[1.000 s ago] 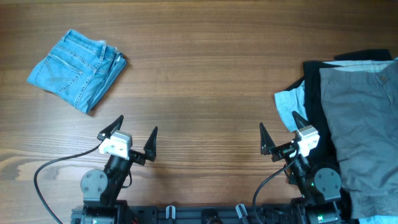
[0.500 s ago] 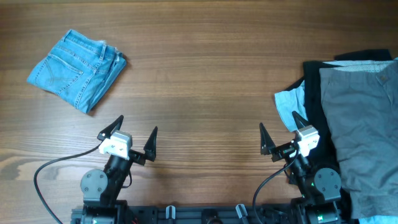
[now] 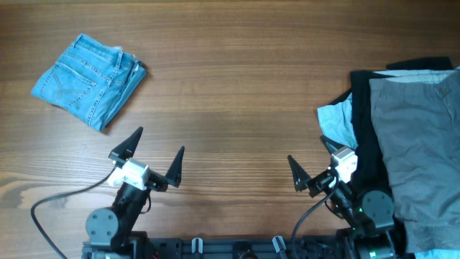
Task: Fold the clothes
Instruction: 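Move the right gripper to the clothes pile and grasp the grey shorts, then pull the grey shorts left with the right gripper and lay them flat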
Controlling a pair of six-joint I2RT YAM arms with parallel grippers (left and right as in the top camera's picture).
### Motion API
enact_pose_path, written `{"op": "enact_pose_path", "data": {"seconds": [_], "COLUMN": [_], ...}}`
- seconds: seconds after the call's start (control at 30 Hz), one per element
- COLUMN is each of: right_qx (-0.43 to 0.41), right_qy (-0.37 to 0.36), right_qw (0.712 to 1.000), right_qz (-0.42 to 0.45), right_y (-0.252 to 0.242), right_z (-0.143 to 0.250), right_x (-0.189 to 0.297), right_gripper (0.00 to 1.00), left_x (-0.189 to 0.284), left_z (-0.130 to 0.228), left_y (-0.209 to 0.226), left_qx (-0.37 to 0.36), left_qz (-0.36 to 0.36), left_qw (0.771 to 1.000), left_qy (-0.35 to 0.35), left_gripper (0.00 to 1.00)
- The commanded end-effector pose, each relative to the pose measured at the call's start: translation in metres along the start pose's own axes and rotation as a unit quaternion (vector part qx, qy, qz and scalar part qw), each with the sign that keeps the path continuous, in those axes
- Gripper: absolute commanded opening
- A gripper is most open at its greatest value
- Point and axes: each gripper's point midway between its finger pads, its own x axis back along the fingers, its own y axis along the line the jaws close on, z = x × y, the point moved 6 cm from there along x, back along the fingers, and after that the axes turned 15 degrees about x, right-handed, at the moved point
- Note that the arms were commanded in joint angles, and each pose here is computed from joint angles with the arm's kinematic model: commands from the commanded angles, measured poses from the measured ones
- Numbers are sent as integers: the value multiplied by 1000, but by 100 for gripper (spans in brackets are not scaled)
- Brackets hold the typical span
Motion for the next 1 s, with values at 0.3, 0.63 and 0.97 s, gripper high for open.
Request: {"op": "enact_pose_path", "data": {"seconds": [0.3, 0.63, 0.97], "right_qx": [-107, -201, -312], "right_qy": [194, 370, 486], "right_qw": [975, 880, 744], "right_qz": [32, 221, 335], "right_y": [-37, -147, -288], "right_z": [-143, -137, 55], "right_x": [10, -86, -101], "right_gripper": [100, 96, 70], "left_x": [-70, -132, -130], "left_z": [-86, -87, -87], "left_y": [4, 20, 33], "left_qx": [142, 219, 192], "left_qz": [-124, -140, -192], "left_qw": [942, 864, 865], "left_qy": [278, 430, 421], "left_gripper": [100, 100, 100]}}
